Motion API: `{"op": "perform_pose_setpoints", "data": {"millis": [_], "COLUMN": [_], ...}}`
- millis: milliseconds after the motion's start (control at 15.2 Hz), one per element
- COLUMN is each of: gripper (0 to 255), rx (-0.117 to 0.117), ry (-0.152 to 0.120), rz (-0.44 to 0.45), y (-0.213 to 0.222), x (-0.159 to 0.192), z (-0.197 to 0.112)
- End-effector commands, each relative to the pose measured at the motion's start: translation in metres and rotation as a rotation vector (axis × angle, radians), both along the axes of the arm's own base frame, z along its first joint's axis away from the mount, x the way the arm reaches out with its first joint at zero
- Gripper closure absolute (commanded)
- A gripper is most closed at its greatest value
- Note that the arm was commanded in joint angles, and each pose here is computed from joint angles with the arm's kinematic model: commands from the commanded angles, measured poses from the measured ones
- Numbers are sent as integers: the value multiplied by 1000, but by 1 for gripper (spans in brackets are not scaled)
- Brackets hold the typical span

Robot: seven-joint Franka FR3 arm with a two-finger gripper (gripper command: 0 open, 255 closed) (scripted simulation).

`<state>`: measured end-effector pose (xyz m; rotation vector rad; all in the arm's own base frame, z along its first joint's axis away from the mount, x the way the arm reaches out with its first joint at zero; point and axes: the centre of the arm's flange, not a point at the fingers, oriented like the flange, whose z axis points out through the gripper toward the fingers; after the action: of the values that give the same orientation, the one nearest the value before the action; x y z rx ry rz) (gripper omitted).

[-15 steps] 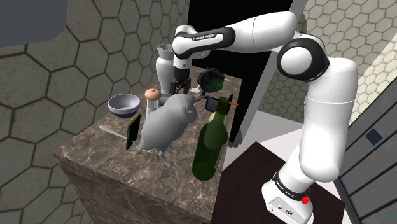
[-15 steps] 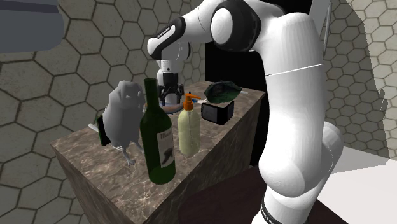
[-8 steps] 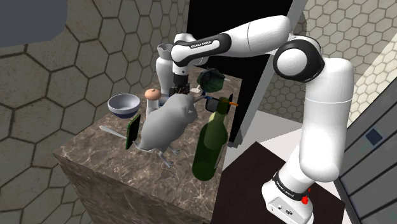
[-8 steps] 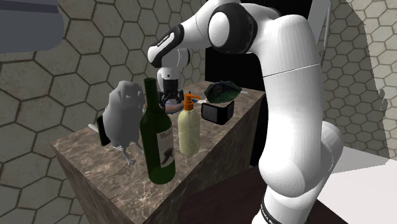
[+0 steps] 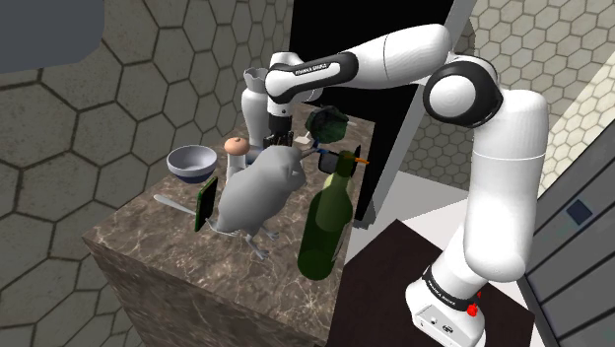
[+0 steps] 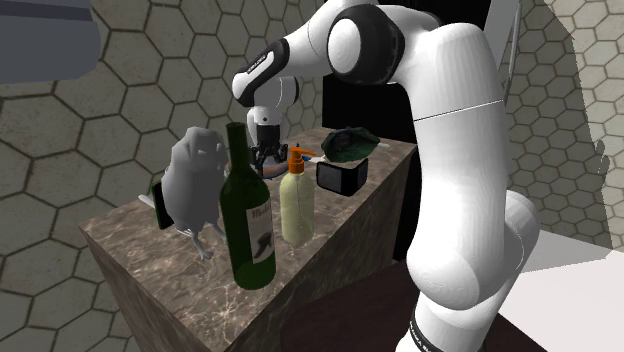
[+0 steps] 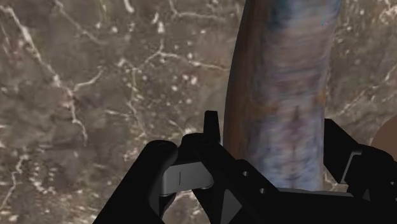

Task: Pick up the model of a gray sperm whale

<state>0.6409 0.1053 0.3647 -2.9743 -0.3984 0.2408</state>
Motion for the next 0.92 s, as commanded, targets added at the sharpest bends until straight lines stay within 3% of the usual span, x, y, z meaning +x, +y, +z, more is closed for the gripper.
{"op": "perform_pose_setpoints", "data": {"millis": [0,858], "gripper": [255,255], "rx": [0,0], "ry": [0,0], "rz": [0,0], "y": [0,0], "x": [0,0], "z": [0,63]}}
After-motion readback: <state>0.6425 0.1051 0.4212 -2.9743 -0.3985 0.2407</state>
